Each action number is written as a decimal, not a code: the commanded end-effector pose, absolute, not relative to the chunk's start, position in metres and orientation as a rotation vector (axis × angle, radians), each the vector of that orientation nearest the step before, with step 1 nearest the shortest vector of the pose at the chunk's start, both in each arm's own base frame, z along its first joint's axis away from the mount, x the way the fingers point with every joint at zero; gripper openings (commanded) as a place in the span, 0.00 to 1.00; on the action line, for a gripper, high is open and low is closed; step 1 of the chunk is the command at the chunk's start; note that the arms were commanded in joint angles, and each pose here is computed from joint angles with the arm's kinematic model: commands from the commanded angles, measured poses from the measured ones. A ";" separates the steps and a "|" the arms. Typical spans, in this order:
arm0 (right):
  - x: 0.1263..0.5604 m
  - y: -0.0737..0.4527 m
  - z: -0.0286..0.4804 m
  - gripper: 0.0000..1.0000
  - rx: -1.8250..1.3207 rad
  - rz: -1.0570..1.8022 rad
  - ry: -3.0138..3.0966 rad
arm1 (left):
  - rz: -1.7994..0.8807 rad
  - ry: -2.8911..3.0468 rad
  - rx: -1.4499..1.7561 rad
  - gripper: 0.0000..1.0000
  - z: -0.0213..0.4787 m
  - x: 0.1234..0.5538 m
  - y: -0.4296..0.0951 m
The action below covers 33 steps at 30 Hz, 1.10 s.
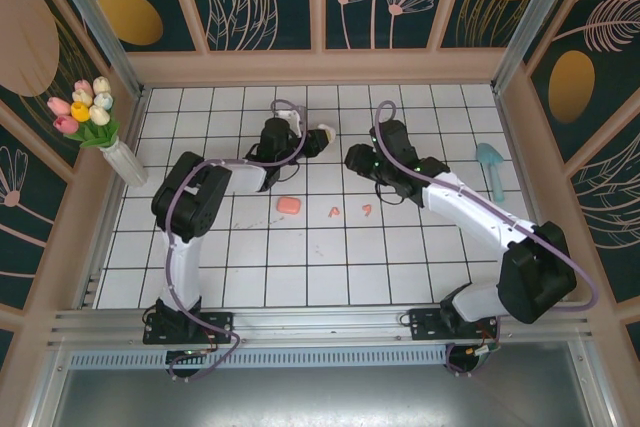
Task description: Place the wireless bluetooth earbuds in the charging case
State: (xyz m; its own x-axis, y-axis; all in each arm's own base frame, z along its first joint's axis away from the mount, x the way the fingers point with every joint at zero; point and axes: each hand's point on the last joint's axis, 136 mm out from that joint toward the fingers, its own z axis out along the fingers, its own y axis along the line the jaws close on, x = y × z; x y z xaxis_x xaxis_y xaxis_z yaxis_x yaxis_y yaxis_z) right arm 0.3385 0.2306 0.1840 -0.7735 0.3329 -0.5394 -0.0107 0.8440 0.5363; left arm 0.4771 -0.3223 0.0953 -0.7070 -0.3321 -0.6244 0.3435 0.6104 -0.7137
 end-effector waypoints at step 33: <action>0.308 0.316 0.134 0.76 0.336 0.492 2.538 | -0.627 1.964 -0.418 0.99 0.201 0.459 -0.140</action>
